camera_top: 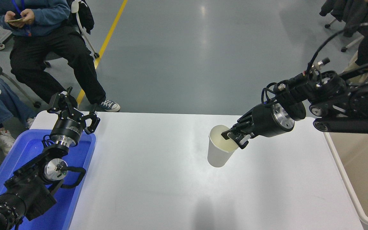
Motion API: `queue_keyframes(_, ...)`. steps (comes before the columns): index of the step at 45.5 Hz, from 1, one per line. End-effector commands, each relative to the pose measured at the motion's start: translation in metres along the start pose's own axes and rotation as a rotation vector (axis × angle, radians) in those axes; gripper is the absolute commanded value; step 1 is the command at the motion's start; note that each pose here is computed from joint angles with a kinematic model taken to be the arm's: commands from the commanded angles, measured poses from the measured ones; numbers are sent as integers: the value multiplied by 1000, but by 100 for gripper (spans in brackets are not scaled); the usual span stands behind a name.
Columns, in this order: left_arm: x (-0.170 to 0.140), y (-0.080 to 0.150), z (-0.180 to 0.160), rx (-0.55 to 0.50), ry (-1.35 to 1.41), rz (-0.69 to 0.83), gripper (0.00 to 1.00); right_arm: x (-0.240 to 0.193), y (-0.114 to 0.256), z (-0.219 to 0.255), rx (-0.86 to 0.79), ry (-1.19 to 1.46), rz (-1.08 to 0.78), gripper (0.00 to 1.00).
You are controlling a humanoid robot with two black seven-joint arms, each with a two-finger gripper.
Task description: Dispose of the paper cup in the dustbin
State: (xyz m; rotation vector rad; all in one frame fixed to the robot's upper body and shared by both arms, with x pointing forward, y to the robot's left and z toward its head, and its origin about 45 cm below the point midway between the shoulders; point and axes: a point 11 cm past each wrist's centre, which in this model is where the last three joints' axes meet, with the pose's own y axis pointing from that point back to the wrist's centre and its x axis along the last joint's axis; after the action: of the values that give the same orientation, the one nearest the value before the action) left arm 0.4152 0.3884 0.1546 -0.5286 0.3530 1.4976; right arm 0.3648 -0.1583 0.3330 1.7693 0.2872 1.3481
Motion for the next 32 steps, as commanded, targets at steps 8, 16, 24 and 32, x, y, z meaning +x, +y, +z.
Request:
queue_keyframes(8, 0, 0, 0, 0, 0, 0, 100, 19, 31, 9, -57, -37, 35, 0)
queue_keyframes(16, 0, 0, 0, 0, 0, 0, 100, -16, 63, 50, -168, -182, 73, 0)
queue_keyframes(24, 0, 0, 0, 1, 0, 1, 100, -53, 114, 85, -280, -353, 150, 0)
queue_keyframes(32, 0, 0, 0, 0, 0, 0, 100, -97, 155, 114, -396, -487, 197, 0)
